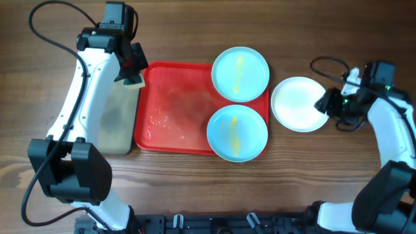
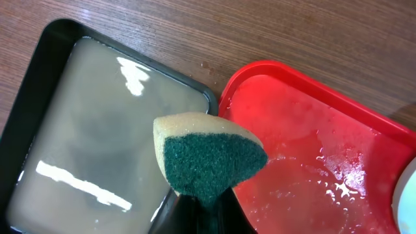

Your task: Clean dirty plates on tray and stack at the side

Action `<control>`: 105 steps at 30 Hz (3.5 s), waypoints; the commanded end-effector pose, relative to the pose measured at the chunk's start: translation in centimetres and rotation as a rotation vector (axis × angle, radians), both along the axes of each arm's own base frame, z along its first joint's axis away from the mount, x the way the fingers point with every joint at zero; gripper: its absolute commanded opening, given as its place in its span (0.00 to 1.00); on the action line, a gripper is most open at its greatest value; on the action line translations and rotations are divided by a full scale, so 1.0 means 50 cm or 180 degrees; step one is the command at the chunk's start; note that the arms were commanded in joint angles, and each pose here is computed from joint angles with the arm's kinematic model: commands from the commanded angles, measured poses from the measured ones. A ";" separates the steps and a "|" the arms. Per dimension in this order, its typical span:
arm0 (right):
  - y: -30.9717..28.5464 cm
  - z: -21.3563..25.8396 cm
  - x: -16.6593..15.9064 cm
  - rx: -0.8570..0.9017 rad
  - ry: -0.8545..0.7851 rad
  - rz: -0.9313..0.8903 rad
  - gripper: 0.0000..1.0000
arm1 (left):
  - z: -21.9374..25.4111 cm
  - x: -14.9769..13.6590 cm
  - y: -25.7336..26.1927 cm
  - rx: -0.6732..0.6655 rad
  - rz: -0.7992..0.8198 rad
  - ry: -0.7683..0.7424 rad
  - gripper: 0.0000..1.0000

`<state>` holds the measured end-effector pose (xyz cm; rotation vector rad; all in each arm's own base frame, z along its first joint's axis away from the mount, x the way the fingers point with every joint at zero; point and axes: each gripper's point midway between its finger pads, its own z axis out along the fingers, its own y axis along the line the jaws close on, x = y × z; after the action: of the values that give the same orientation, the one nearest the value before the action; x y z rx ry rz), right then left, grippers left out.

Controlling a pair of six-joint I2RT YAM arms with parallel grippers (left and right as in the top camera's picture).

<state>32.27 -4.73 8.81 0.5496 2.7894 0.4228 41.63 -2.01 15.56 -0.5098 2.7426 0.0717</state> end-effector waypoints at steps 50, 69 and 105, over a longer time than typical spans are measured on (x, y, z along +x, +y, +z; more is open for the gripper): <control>0.638 -0.131 0.003 0.0111 0.0108 0.0747 0.11 | -0.010 -0.005 -0.003 -0.0039 0.0040 0.0055 0.04; 0.665 -0.183 0.028 0.0438 0.0035 0.1580 0.12 | -0.033 -0.023 -0.092 -0.0618 -0.0230 0.0269 0.04; 0.678 -0.163 0.030 0.0856 0.0072 0.1632 0.04 | -0.369 -0.270 -0.294 -0.1301 -0.2059 0.1401 0.04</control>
<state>33.98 28.17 0.36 -0.0964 2.8964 0.8249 30.63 -18.75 0.48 0.4086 3.0540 -0.8118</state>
